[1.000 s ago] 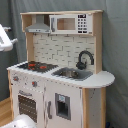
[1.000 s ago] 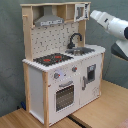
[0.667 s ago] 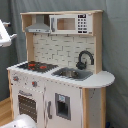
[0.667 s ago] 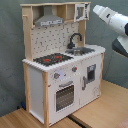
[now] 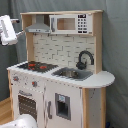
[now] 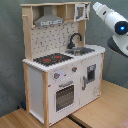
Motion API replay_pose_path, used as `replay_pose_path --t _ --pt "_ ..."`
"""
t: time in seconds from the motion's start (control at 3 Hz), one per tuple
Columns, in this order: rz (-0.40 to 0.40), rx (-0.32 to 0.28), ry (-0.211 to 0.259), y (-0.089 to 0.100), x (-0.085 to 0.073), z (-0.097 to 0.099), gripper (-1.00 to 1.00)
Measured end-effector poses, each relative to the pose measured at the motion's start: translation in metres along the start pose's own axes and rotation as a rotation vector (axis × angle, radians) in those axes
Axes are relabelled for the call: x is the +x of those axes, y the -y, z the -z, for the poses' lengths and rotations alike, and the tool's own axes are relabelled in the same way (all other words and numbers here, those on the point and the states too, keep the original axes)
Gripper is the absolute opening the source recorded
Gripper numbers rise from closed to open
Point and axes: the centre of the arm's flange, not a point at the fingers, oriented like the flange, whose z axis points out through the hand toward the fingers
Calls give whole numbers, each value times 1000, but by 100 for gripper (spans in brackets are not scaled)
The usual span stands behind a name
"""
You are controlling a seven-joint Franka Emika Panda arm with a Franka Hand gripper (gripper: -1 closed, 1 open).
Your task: Play with the kitchen
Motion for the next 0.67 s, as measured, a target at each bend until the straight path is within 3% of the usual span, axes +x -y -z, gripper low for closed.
replay_pose_path --t 0.33,0.67 --pt "-40 -2 111 -3 -10 -35 100" --pt "-86 -1 193 4 -8 -68 100"
